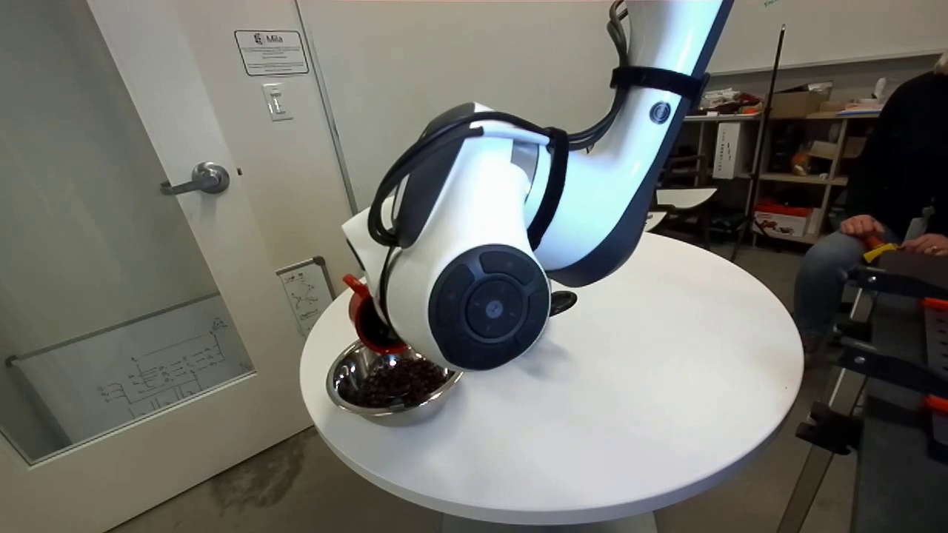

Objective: Pour the contents from the orange cup into the silver bowl

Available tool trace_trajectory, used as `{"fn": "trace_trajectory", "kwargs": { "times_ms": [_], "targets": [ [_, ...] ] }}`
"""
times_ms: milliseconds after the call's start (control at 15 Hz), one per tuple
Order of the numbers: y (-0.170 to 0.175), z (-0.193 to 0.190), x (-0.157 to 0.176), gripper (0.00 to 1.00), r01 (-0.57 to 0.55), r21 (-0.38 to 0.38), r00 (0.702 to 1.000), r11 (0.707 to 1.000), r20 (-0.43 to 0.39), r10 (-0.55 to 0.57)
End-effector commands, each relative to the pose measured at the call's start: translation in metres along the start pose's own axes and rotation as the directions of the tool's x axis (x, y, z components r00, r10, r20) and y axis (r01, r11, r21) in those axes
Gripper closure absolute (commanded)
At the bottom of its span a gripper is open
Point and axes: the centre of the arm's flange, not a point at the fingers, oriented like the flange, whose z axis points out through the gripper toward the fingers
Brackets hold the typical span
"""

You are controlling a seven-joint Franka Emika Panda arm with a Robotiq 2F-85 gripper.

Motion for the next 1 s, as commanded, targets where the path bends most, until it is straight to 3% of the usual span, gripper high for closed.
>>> {"fn": "trace_trajectory", "kwargs": {
  "times_ms": [0, 933],
  "targets": [
    [0.005, -0.008, -0.002, 0.98, -0.015, -0.047, 0.999, 0.999, -0.052, 0.012],
    [0.001, -0.024, -0.015, 0.98, 0.032, -0.196, 0.978, 0.980, -0.194, -0.071]
  ]
}}
